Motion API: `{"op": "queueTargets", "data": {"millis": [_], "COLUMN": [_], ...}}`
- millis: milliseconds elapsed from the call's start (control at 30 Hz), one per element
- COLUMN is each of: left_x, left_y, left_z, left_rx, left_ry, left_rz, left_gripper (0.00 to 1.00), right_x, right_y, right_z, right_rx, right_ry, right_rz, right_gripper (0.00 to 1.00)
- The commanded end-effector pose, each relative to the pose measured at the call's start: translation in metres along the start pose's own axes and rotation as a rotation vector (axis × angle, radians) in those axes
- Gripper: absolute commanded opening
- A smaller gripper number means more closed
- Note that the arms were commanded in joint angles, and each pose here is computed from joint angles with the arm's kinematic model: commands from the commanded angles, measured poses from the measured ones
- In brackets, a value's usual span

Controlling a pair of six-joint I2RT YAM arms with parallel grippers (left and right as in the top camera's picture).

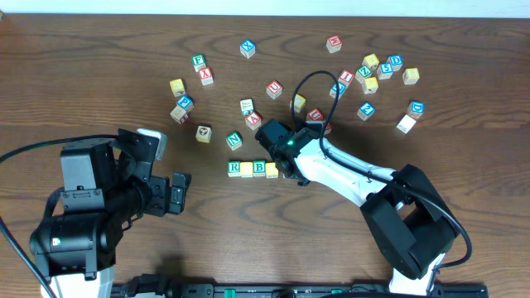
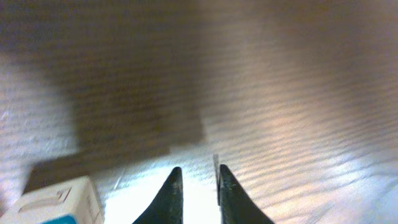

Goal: Spell out ROBOT
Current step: 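Lower the T block beside the right side of the O block, then open the right gripper to release the T block and lift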

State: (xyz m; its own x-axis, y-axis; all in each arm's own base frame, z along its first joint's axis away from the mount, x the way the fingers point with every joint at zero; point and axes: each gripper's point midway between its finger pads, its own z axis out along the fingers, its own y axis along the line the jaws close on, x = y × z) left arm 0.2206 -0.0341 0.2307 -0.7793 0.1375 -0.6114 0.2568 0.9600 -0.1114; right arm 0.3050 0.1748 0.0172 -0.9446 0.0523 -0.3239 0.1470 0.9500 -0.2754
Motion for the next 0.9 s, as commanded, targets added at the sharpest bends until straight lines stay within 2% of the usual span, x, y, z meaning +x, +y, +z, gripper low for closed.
{"op": "queueTargets", "data": {"millis": [0, 333, 867], "left_x": [-0.002, -0.002, -0.002], "left_y": [-0.001, -0.001, -0.001], "left_z": [-0.002, -0.002, -0.002], "left_rx": [0.008, 0.007, 0.008], "left_ry": [-0.009, -0.009, -0.009], "left_rz": [0.007, 0.007, 0.008], "left_gripper": [0.97, 0.97, 0.97], "right_x": [0.01, 0.02, 0.007], "right_y": [0.01, 0.033, 0.048], "right_z": [-0.008, -0.013, -0.015], "right_rx": [-0.067, -0.167, -0.227], "right_ry": [0.051, 0.103, 0.053], "right_rz": [0.024, 0.023, 0.049], "right_gripper": [0.09, 0.01, 0.01]}}
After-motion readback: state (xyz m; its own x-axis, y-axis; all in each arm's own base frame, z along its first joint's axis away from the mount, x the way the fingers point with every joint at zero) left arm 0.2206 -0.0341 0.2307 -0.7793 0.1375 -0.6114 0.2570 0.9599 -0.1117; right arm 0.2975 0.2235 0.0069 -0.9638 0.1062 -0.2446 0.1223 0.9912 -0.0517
